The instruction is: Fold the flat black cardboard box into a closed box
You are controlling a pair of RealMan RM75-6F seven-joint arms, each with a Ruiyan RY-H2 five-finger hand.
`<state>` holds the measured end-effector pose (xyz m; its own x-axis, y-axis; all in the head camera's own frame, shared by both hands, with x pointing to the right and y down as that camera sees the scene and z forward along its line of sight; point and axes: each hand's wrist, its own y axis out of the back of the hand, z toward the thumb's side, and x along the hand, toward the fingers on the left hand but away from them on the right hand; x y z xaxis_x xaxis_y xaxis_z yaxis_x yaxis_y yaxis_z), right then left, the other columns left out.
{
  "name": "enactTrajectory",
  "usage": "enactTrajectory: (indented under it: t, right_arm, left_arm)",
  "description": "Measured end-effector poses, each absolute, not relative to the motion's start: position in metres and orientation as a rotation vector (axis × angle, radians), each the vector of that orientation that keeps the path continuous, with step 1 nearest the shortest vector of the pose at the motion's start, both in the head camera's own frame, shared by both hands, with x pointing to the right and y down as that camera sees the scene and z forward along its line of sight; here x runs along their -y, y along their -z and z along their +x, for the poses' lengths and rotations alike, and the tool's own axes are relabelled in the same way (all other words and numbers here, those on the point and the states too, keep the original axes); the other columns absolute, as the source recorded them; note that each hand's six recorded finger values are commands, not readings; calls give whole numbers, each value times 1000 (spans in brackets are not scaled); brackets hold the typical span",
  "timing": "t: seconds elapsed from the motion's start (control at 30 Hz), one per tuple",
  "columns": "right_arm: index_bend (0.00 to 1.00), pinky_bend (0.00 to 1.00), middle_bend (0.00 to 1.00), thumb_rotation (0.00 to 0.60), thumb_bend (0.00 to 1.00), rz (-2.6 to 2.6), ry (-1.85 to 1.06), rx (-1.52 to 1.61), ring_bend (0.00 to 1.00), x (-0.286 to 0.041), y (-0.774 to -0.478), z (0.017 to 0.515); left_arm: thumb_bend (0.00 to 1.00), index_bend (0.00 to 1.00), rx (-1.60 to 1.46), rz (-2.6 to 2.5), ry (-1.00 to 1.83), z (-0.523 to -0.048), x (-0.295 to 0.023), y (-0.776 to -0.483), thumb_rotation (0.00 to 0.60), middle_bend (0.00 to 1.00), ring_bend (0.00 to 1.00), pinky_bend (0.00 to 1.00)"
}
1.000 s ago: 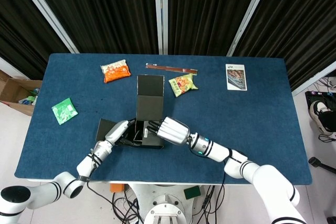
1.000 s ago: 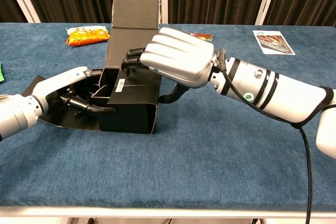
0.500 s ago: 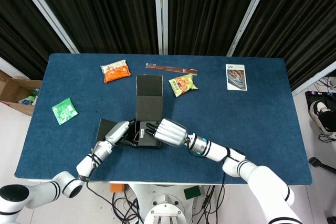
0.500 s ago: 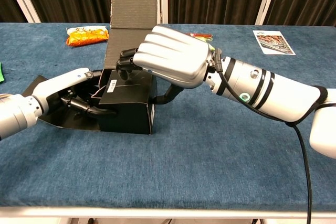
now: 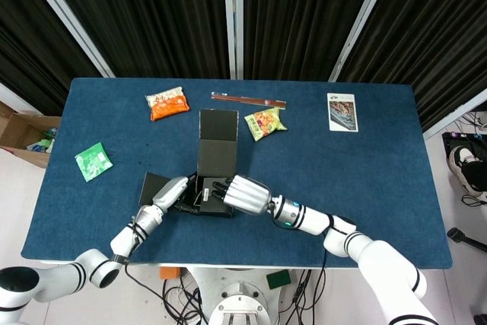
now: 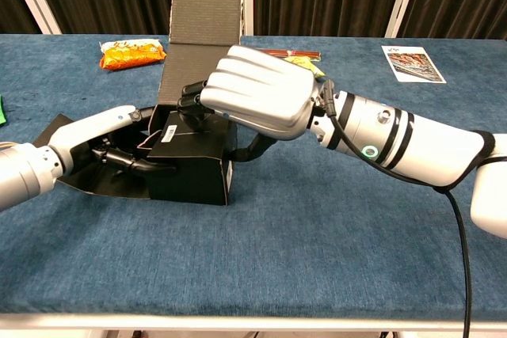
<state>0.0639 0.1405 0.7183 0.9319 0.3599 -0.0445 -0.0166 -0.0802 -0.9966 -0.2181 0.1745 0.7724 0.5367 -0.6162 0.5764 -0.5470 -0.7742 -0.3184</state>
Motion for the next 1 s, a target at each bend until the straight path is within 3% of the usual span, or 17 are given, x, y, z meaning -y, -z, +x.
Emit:
enactTrajectory:
  t: [0.8,1.0]
  right_arm:
    - [548,1000,417,600,124,-1604,-335,247,779,-142,-717,67]
    - [534,1000,407,600,108,-1591,-349,264,777,-138,-715,64]
  left_arm:
    - [0,35,-1014,-2657,1061,-218,-177,-767,242,129,529,765]
    - [0,51,-1002,-2653,1063,-218,-179,-766,248,160,530,769]
